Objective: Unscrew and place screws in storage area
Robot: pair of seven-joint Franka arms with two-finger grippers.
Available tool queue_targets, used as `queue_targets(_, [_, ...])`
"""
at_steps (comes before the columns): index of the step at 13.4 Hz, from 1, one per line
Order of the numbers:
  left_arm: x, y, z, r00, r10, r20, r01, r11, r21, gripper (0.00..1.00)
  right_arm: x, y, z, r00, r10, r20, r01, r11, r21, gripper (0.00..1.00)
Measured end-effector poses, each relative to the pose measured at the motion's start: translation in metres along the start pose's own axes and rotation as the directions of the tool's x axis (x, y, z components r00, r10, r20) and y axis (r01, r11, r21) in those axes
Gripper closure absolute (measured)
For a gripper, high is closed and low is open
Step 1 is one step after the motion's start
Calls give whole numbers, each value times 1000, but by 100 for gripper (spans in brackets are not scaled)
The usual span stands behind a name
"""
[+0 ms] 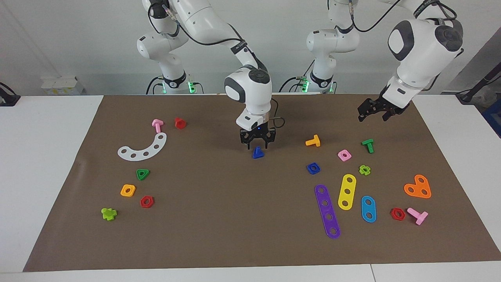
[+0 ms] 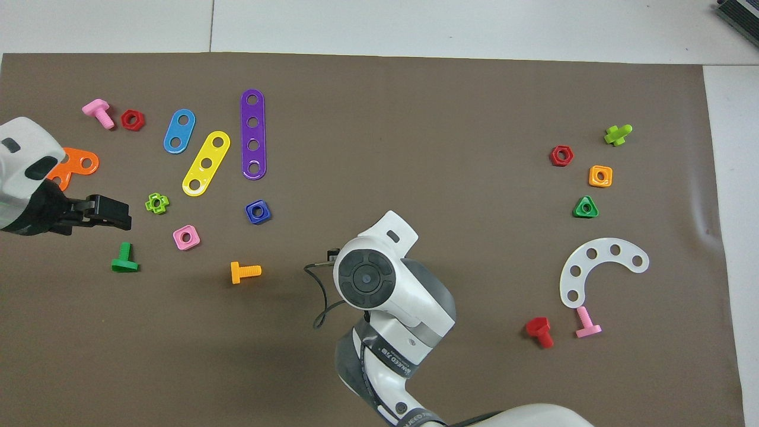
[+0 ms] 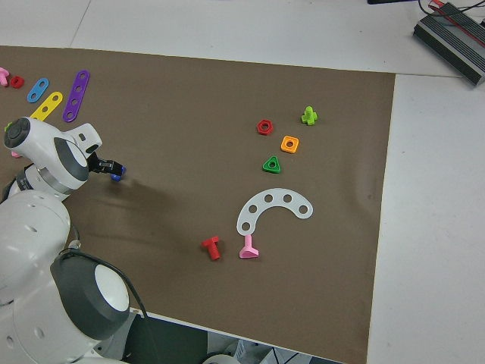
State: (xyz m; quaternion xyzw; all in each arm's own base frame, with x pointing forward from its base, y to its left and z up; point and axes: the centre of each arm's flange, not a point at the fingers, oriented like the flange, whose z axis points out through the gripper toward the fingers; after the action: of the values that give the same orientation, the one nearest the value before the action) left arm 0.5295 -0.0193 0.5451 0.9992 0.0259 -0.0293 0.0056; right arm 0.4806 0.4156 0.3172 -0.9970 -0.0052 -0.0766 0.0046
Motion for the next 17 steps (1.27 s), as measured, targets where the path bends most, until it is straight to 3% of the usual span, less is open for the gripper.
queue_targets(1, [-3,2,-11,1000,-20,-24,20,1000,23,0,0,0,0,1000,0,0,0,1000,0,46])
queue_targets(3, [-8,6,-30,997,-31,-65,33,999,32,0,0,0,0,1000,0,-1,0,1000,1,52])
queue_targets(5, [-12,8,-40,996,-31,-85,34,999,31,0,4,1,-2,1000,5,-8,-5,1000,5,80])
queue_targets(8, [-16,9,-45,996,-28,-89,31,999,32,0,37,34,-18,997,64,-38,-63,998,13,81])
queue_targets(11, [-15,5,-45,995,-34,-90,37,999,31,0,86,112,-23,995,89,-54,-89,996,-6,81])
queue_targets(14, [-15,1,-46,995,-42,-92,45,999,29,0,115,189,-13,997,70,-39,-72,997,-40,81])
queue_targets(17, [-15,3,-45,995,-38,-92,41,999,30,0,119,225,-5,993,115,19,-113,991,-75,81])
